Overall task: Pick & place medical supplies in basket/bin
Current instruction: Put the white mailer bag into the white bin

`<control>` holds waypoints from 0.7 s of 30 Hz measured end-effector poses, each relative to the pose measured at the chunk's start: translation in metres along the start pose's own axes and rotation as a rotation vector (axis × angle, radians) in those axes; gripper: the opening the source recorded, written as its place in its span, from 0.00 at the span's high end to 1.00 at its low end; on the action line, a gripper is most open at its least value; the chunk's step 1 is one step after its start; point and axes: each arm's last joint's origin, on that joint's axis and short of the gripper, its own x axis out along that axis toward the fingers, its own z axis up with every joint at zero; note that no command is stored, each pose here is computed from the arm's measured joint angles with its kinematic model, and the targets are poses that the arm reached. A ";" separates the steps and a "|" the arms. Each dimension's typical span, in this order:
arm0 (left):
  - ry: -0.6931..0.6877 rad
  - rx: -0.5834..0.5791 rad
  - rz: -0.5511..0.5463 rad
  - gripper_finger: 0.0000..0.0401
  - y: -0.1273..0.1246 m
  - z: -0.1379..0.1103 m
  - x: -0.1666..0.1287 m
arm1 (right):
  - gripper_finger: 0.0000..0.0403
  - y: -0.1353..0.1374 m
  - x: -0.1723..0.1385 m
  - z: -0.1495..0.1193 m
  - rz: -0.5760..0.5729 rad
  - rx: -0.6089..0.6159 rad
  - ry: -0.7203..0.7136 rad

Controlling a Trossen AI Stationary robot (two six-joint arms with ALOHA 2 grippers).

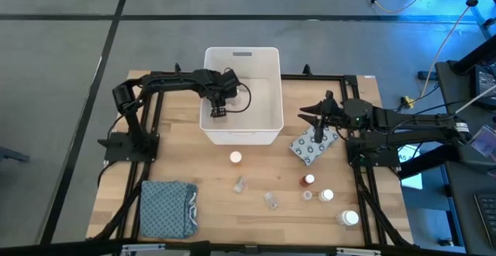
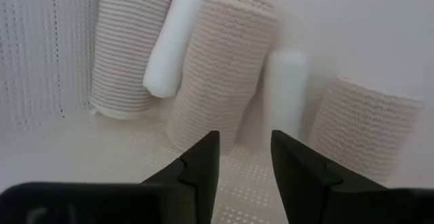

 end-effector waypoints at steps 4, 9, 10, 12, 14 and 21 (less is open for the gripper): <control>0.018 0.007 0.031 0.67 0.004 0.003 -0.009 | 0.74 0.000 0.000 0.000 0.000 0.000 0.000; -0.059 -0.016 0.096 0.67 0.018 0.021 -0.050 | 0.74 0.000 0.000 0.000 0.000 0.000 0.000; -0.105 -0.027 0.110 0.67 0.022 0.026 -0.064 | 0.74 0.000 0.000 0.000 0.000 -0.001 0.000; -0.204 -0.052 0.125 0.68 0.030 0.030 -0.092 | 0.74 0.000 0.000 0.000 0.000 -0.002 0.000; -0.306 -0.051 0.136 0.68 0.038 0.028 -0.122 | 0.74 0.000 0.000 0.000 0.000 -0.003 0.002; -0.726 -0.181 0.045 0.74 0.058 -0.021 -0.198 | 0.74 0.000 0.000 -0.004 -0.002 -0.032 0.045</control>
